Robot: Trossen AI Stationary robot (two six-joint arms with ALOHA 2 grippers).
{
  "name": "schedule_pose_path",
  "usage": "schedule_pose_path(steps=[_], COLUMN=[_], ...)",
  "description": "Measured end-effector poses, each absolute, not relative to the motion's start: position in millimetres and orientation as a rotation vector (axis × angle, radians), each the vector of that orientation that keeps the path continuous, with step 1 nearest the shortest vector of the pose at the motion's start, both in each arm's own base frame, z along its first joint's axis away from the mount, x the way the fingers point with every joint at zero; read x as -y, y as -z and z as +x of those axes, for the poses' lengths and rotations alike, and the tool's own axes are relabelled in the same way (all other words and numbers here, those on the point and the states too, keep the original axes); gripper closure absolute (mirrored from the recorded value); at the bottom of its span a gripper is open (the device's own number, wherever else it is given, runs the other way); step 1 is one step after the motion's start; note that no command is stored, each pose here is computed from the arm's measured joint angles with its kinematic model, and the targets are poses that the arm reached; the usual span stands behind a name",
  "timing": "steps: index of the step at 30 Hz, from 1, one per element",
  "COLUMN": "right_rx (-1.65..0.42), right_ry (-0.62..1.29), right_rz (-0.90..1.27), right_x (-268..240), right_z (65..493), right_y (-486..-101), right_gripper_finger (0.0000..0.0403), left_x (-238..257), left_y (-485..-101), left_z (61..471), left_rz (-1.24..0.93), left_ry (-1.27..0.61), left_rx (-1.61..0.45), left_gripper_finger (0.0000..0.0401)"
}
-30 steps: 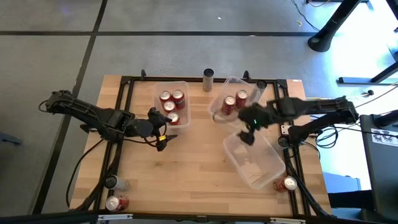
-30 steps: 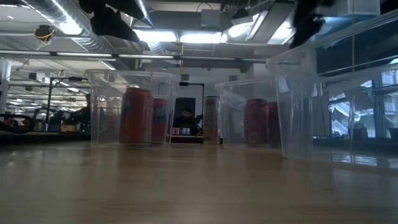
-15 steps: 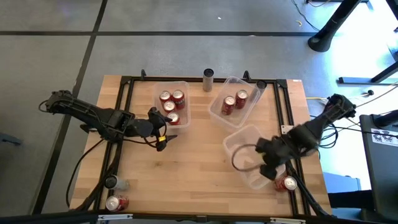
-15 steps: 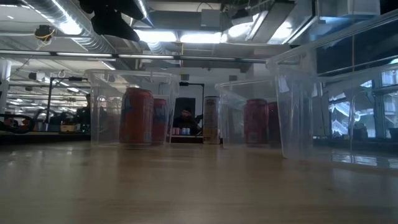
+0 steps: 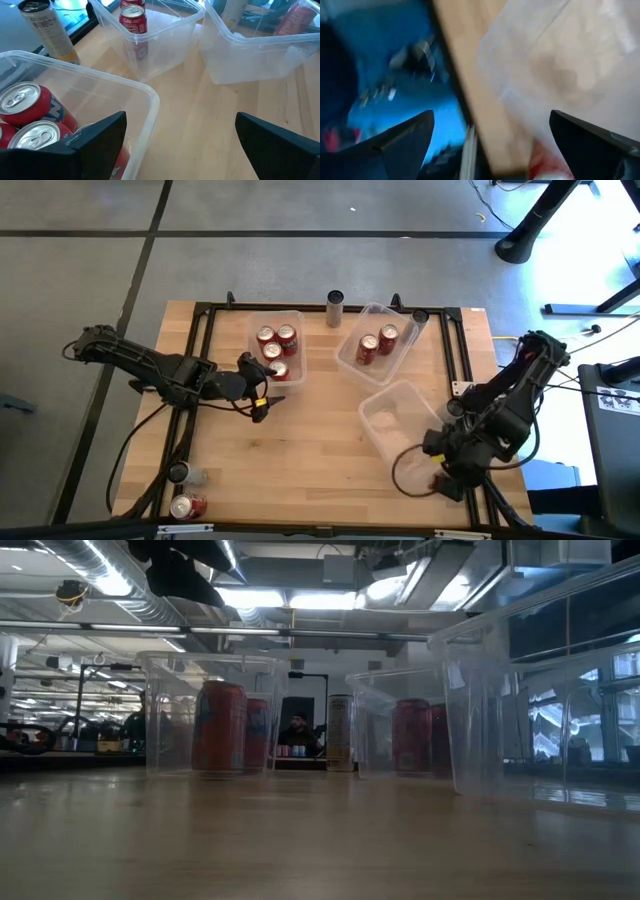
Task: Sort soda cans
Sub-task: Put the red-white soda can into the top right transparent bin
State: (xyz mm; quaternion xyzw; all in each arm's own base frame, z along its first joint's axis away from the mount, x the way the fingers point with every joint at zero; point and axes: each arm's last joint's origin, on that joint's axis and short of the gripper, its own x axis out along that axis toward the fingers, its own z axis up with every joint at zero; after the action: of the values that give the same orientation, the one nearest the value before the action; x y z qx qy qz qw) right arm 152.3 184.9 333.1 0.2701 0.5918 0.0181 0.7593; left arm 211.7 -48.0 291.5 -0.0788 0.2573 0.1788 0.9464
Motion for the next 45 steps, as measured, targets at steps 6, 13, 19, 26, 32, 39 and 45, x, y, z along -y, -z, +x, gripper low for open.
schedule_pose_path(steps=[6,13,19,26,32,39,45], right_rx=[-1.474,-1.583,-1.545,-1.562,-1.56,-1.574,-1.578], right_ry=[-0.096,0.004,0.161,0.205,0.201,0.179,0.168], right_rz=[0.603,0.487,0.461,0.407,0.408,0.431,0.444], right_x=[-188.0,-198.9,-199.5,-199.0,-200.1,-202.6,-203.5], right_z=[139.3,101.0,84.0,76.4,77.0,77.4,77.5], right_y=[-331.7,-318.3,-305.8,-285.3,-269.7,-254.5,-245.1], right_gripper_finger=[0.001,0.001,0.001,0.001,0.001,0.001,0.001], left_x=[47.1,47.0,47.2,47.2,47.2,47.2,47.2], left_y=[-291.8,-291.8,-291.2,-291.2,-291.2,-291.1,-291.1], left_z=[211.6,211.7,212.2,212.1,212.2,212.2,212.2], left_rz=[-0.151,-0.16,-0.158,-0.156,-0.157,-0.157,-0.16], left_ry=[-0.393,-0.399,-0.399,-0.399,-0.399,-0.399,-0.4], left_rx=[-0.514,-0.51,-0.513,-0.514,-0.513,-0.514,-0.513], left_gripper_finger=[0.0038,0.0038,0.0038,0.0038,0.0038,0.0038,0.0038])
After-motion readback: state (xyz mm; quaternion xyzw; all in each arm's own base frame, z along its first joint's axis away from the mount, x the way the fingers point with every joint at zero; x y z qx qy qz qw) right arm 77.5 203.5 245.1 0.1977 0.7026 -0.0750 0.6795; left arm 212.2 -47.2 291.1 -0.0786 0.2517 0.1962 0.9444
